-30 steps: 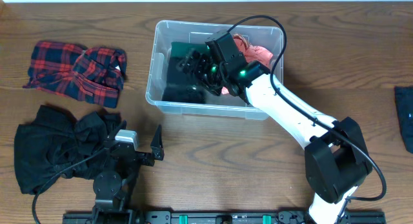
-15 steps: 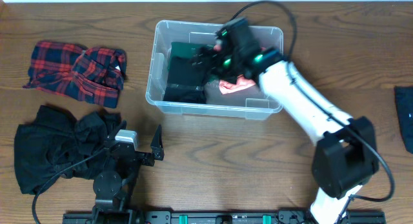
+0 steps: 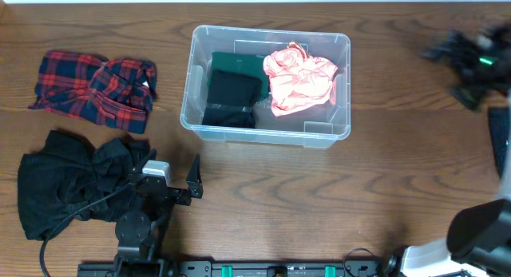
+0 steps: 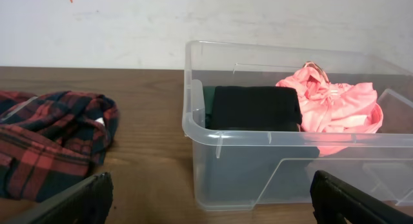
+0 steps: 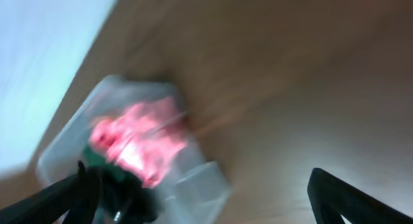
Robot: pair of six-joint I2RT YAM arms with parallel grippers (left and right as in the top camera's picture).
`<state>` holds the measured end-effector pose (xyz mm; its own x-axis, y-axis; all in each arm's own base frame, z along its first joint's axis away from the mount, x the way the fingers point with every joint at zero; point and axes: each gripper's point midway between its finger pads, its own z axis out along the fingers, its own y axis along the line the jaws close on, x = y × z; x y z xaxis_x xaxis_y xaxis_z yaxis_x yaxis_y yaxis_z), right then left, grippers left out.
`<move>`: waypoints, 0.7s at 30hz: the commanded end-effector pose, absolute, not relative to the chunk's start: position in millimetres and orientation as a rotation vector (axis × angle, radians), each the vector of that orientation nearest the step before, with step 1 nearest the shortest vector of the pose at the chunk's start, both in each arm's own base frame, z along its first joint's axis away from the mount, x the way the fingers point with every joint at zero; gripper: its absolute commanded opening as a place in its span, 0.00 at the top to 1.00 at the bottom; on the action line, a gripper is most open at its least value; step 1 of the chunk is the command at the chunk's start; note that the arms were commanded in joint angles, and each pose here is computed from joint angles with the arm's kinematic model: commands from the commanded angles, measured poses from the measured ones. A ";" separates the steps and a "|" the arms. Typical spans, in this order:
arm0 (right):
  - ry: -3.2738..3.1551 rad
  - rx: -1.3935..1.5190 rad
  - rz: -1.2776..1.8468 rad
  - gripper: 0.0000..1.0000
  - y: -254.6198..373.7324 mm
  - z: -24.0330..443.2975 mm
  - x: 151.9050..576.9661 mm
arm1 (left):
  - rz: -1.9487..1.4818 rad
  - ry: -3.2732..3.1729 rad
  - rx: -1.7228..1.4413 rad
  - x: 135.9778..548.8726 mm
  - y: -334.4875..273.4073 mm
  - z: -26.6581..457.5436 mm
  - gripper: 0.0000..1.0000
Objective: Pack container
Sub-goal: 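Open the right gripper and move it back to the right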
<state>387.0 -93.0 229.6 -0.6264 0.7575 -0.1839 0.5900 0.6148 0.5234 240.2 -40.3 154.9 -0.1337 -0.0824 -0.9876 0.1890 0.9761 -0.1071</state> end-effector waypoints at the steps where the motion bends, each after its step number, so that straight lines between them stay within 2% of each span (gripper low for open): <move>1: 2.399 1.302 0.470 0.01 -159.1 211.4 349.3 | -0.237 1.731 0.073 240.7 -39.7 138.0 0.02; 5: 2.288 1.589 0.453 0.01 -212.5 186.6 301.0 | -0.237 1.731 0.073 240.7 -39.7 138.0 0.02; 9: 2.221 1.777 0.490 0.02 -230.3 161.0 264.6 | -0.237 1.731 0.073 240.7 -39.7 138.0 0.02; 21: 2.119 1.978 0.354 0.01 -253.4 125.2 207.2 | -0.237 1.731 0.073 240.7 -39.7 138.0 0.02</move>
<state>226.2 -242.6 122.6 -0.1257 0.9910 0.0461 0.9305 0.1017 0.3519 240.2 -40.3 154.9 -0.1337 -0.0824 -0.9876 0.1894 0.9760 -0.1071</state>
